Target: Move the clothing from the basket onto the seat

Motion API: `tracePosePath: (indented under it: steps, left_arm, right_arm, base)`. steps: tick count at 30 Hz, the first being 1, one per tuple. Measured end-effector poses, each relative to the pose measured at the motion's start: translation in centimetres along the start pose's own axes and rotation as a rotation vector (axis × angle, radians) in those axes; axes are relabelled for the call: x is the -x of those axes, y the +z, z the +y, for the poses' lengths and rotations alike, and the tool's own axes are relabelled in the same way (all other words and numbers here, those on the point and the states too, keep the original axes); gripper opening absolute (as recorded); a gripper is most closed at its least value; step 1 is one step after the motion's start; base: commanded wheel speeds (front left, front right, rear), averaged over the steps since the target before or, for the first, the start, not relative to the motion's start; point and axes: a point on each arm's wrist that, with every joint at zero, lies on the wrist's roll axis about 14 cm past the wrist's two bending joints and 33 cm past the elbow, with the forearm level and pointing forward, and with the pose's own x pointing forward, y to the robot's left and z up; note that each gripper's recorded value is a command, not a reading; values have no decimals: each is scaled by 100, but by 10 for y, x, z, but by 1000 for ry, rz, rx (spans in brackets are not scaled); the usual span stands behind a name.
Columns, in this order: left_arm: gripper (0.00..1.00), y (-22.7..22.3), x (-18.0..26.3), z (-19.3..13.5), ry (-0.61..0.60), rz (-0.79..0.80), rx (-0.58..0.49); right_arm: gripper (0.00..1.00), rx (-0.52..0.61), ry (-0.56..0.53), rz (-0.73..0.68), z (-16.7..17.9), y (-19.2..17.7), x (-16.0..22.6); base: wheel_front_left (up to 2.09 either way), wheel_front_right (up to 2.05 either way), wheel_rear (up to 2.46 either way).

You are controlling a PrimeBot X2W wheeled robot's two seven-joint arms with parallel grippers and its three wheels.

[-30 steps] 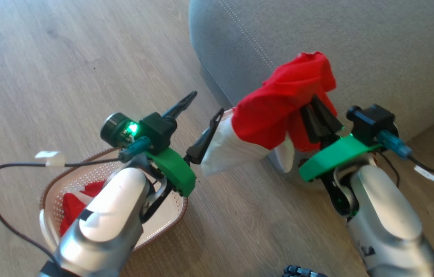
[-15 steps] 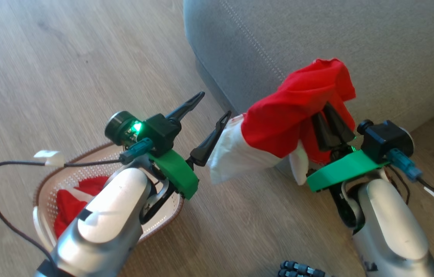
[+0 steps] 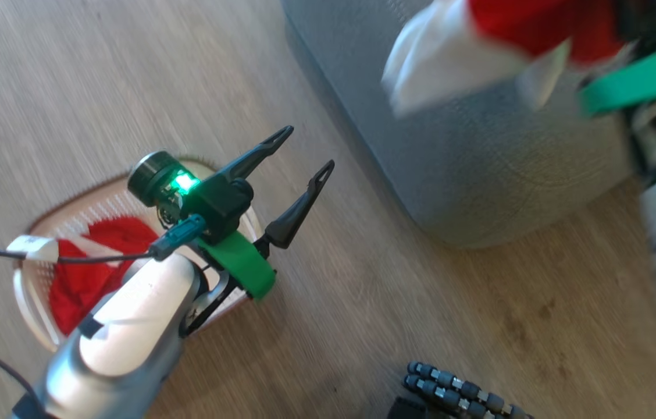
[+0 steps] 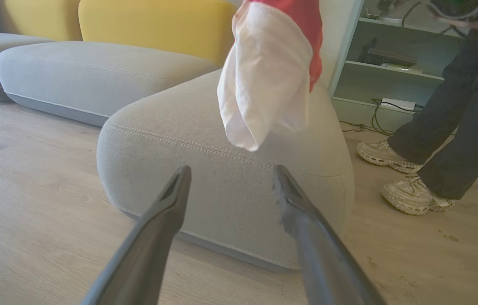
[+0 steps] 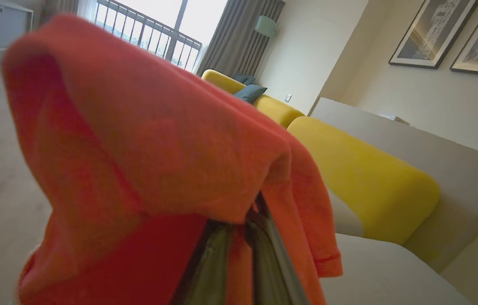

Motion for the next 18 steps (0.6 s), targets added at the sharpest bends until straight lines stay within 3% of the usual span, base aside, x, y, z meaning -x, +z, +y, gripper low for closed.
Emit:
tracePosePath:
  steps: [8,13,18]
  left_arm:
    - [100,-38,20,28,-7,28,33]
    - [100,-47,28,47,-10,13,27]
    - [100,-60,42,67,23,17,36]
  right_arm:
    - [0,189,-93,30,-57,-7,-78]
    - [0,200,-211,72,-87,-21,-108]
    - [0,158,-337,181,-109,-68,-110]
  base:
    - [0,0,0]
    - [0,0,0]
    - [0,0,0]
